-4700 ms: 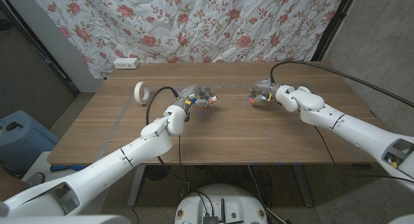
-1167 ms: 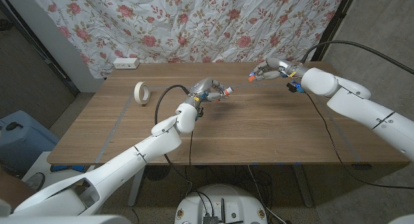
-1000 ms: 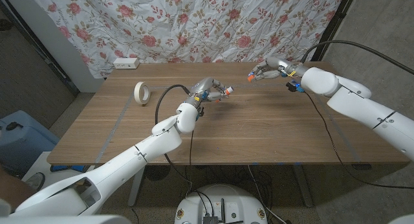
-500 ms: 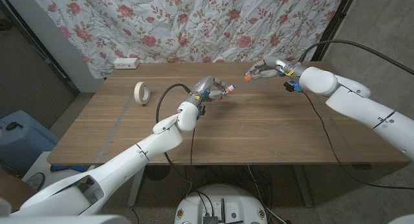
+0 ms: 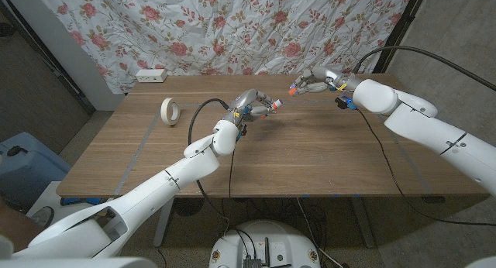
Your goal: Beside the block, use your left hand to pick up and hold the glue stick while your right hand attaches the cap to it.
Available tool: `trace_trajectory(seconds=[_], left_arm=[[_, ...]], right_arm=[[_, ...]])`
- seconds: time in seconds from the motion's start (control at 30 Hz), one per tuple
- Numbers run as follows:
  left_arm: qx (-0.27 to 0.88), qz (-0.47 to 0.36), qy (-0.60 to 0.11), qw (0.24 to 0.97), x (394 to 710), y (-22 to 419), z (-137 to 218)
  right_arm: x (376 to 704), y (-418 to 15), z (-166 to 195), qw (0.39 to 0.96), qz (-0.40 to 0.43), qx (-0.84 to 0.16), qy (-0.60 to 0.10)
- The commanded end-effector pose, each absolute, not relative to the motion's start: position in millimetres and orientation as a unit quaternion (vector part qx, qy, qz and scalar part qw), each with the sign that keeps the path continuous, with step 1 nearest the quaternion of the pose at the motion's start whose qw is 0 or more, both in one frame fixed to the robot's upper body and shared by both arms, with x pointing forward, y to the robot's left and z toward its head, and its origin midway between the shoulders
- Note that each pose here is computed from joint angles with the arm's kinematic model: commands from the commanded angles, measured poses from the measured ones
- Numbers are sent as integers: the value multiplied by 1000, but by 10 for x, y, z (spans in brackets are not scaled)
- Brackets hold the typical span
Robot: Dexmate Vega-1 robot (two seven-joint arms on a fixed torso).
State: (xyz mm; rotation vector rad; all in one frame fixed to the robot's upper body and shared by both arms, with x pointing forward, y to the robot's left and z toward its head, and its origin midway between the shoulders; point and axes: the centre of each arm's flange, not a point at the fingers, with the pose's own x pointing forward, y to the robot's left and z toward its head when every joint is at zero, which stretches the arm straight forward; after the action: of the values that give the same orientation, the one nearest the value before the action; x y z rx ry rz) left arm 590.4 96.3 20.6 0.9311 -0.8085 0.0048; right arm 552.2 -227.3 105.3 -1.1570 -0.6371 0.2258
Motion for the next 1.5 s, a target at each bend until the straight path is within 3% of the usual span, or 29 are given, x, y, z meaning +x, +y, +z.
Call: trace_trajectory(seconds=[0.03, 1.5], left_arm=[[433, 2, -381, 817, 5923, 967, 203], [427, 1, -385, 818, 5915, 922, 173]], right_arm=[[5572, -2187, 1059, 784, 105, -536, -296], [5595, -2074, 935, 784, 112, -534, -297]])
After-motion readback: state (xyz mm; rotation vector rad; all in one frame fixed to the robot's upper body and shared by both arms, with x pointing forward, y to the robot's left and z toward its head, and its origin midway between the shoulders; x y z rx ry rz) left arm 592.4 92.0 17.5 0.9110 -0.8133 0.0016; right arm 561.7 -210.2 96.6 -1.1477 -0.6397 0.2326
